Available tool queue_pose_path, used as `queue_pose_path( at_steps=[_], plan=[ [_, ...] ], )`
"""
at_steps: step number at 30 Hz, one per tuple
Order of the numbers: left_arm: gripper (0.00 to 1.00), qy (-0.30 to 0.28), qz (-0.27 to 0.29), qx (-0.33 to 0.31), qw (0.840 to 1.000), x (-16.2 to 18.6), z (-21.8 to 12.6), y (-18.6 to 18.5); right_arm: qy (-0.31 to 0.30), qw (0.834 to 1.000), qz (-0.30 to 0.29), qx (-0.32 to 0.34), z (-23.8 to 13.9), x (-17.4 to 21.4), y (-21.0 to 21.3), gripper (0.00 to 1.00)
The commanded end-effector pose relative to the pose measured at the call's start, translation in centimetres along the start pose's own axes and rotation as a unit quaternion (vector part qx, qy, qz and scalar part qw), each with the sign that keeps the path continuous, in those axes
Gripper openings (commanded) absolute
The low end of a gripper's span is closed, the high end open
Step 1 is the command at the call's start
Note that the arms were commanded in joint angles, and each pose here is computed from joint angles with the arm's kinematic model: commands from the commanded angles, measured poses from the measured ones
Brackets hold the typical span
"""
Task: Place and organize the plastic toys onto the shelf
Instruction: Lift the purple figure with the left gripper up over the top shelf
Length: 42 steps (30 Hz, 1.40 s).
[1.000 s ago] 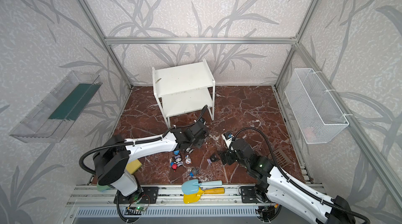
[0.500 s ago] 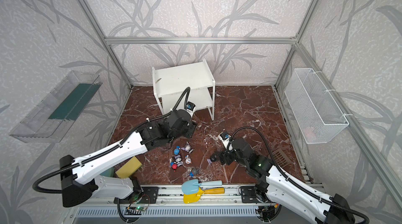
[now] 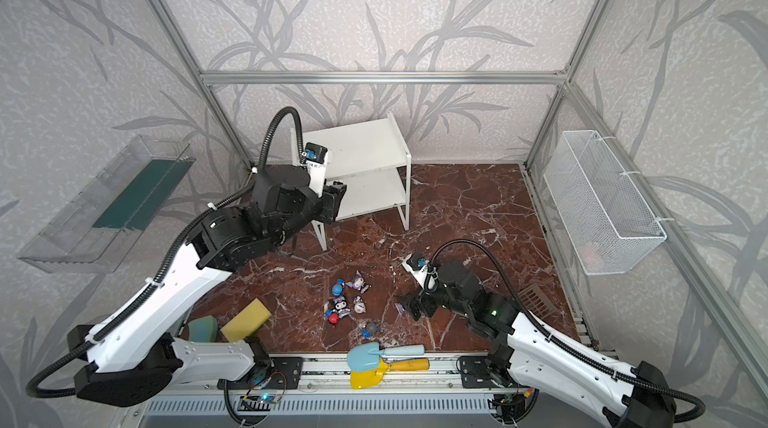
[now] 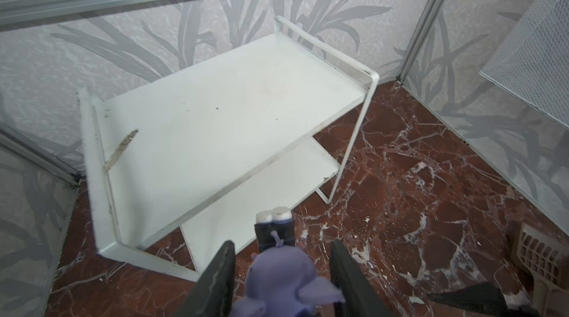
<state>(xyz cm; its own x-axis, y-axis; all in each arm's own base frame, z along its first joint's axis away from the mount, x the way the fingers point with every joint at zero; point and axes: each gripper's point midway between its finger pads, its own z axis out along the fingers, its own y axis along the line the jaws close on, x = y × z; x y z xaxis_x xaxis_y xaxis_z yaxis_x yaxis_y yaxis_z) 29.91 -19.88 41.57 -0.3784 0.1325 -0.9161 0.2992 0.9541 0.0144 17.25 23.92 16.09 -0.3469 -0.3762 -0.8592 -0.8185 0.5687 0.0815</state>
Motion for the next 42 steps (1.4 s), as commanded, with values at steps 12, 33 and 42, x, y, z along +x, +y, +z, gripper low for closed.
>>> queue_pose_path(
  at_steps=[12,33,42],
  plan=[
    [0.46,0.016,-0.048,-0.097,0.994,-3.1,4.4,6.5,-0.014,1.0,-0.019,-0.014,0.0,-1.8,1.4,0.99],
    [0.48,0.062,-0.1,-0.116,0.986,-1.7,9.3,9.8,0.002,1.0,-0.016,-0.014,1.0,-1.1,1.4,0.99],
    [0.48,0.068,-0.111,-0.12,0.984,-1.2,8.6,10.0,0.003,1.0,-0.017,-0.02,1.2,-1.2,1.6,0.99]
  ],
)
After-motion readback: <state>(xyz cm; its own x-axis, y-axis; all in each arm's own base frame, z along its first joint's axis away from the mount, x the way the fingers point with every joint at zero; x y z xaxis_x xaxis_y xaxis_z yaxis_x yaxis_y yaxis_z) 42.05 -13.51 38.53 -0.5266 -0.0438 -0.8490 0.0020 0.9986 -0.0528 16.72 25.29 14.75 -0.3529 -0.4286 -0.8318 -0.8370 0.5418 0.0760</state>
